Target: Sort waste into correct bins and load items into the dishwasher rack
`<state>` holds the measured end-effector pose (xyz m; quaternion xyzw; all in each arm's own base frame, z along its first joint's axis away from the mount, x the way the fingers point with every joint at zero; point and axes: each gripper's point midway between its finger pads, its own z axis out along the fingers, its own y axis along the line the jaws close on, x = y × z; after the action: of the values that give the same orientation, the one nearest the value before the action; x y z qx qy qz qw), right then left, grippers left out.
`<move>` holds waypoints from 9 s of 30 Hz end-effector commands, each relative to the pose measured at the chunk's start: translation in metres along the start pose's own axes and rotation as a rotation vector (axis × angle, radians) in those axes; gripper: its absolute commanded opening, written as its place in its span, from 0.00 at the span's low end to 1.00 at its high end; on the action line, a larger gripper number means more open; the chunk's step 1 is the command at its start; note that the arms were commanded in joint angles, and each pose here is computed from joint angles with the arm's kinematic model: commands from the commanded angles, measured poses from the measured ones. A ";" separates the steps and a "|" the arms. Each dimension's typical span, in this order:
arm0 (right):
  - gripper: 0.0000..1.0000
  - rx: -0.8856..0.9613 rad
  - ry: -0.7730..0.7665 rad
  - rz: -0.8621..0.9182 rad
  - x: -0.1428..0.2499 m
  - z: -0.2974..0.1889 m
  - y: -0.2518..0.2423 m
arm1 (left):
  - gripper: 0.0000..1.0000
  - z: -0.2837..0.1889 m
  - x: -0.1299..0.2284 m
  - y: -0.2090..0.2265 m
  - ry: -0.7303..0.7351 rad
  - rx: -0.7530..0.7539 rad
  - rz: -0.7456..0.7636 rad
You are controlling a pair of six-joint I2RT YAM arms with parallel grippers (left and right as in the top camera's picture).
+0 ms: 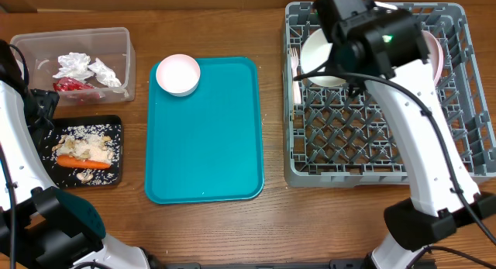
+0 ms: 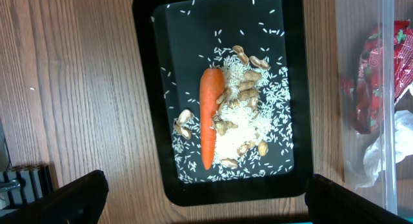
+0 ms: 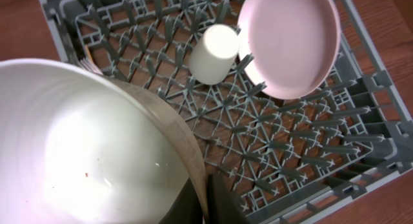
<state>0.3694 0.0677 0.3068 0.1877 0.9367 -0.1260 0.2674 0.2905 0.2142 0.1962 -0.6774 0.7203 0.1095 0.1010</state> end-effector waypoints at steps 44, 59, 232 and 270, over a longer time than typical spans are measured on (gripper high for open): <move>0.04 0.931 -0.204 0.408 0.075 0.093 -0.232 | 1.00 -0.005 0.001 0.001 -0.007 0.012 -0.020; 0.04 0.885 -0.132 0.406 0.114 0.114 -0.211 | 1.00 -0.005 0.001 0.001 -0.007 0.012 -0.021; 0.04 -1.334 0.243 -0.134 0.042 0.088 0.089 | 1.00 -0.005 0.001 0.001 -0.007 0.012 -0.021; 0.04 -1.380 0.256 0.050 0.017 0.098 0.041 | 1.00 -0.005 0.001 0.001 -0.007 0.012 -0.021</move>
<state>0.4215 0.0662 0.1905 0.0315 0.8606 0.4608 0.2146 0.2905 0.2143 0.1962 -0.6774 0.7203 0.1097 0.1010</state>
